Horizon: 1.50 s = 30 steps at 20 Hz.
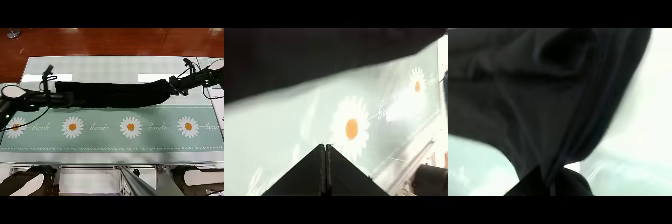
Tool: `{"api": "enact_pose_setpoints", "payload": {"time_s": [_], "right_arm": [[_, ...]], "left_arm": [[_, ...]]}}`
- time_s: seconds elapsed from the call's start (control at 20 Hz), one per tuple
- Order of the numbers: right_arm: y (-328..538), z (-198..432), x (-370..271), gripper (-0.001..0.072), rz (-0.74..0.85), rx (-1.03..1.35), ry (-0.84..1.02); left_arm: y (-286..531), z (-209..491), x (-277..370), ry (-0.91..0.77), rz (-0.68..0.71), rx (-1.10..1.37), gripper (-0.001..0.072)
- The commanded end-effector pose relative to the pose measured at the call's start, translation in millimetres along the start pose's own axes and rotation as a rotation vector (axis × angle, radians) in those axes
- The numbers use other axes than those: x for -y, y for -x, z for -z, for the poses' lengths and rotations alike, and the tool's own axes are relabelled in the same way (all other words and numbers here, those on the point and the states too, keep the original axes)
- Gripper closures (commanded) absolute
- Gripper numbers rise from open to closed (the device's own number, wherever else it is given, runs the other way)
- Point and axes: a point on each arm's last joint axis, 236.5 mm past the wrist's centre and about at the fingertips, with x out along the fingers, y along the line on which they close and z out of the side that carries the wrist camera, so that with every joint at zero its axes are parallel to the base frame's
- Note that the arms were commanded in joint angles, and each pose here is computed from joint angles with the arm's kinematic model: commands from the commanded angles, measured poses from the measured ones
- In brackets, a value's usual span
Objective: Fold the shirts.
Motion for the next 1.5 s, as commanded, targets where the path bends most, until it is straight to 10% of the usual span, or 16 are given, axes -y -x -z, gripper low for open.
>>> {"api": "enact_pose_setpoints", "payload": {"time_s": [0.0, 0.85, 1.45], "right_arm": [[43, 44, -10, 0.0690, 0.088, 0.134, 0.059], [130, 129, -75, 0.0689, 0.088, 0.426, 0.123], [66, 125, -169, 0.0689, -0.139, 0.210, 0.281]], "left_arm": [[-50, -12, 41, -0.157, -0.026, 0.031, 0.0685], [-278, 191, 152, -0.193, 0.035, -0.636, 0.0684], [-18, -98, 61, -0.171, -0.205, -0.123, 0.0683]]}}
